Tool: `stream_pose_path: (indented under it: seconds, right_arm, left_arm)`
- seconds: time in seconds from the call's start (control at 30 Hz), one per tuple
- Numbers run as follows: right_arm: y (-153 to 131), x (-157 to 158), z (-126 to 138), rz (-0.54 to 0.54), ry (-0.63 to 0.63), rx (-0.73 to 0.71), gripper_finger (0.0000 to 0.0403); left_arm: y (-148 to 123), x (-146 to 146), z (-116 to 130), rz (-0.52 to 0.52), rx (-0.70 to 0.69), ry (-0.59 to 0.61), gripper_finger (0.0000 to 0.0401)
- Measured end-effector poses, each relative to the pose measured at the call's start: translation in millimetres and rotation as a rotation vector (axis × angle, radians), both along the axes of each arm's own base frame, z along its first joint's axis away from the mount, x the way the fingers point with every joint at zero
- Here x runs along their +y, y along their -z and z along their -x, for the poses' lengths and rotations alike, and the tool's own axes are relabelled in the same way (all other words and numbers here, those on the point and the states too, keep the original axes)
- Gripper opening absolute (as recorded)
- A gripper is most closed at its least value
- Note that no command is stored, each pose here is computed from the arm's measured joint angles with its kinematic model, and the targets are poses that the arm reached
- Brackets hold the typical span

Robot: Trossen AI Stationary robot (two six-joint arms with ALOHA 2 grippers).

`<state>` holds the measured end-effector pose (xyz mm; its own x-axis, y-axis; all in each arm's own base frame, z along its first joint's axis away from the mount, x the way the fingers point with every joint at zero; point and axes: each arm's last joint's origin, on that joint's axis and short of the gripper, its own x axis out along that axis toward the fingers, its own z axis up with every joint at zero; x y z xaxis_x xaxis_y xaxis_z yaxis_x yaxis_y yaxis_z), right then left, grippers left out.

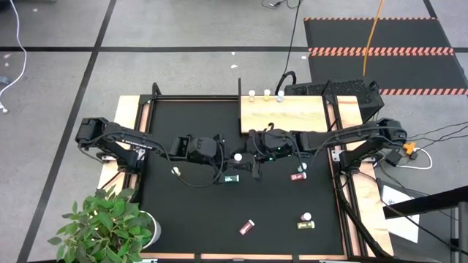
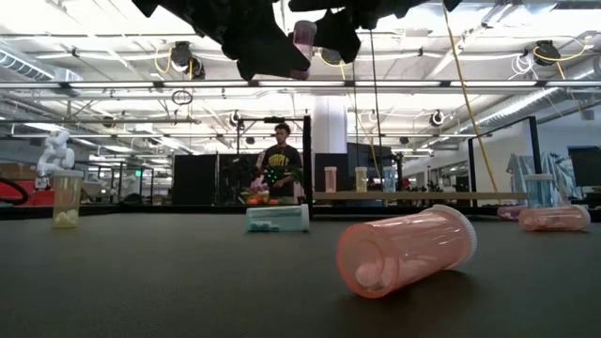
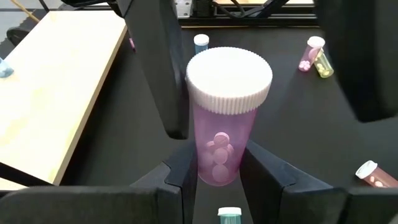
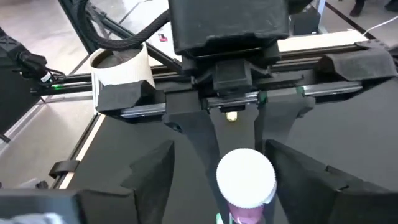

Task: Pick and place medicine bottles onto shelf by color
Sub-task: Put the bottom left purple pill bottle on the shelf

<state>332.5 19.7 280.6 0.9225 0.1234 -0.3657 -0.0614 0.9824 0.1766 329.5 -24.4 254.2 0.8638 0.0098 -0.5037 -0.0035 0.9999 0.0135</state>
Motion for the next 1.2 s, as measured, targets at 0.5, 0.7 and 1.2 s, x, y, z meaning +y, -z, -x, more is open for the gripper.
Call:
stream_pose_path:
  seconds: [0.5, 0.7, 1.2]
  right_arm:
    - [5.1, -5.5, 1.9, -0.003, 0.02, 0.057, 0.0127]
    - [4.9, -5.6, 1.8, 0.019, 0.013, 0.052, 0.0119]
    - [4.9, -6.3, 1.7, 0.064, 0.017, 0.047, 0.0202]
  left_arm:
    - [0.4, -0.2, 0.0, 0.004, 0.002, 0.0, 0.0104]
    - [0.4, -0.2, 0.0, 0.012, 0.002, -0.002, 0.0104]
    - [4.7, 0.1, 2.6, 0.023, 0.054, -0.013, 0.0104]
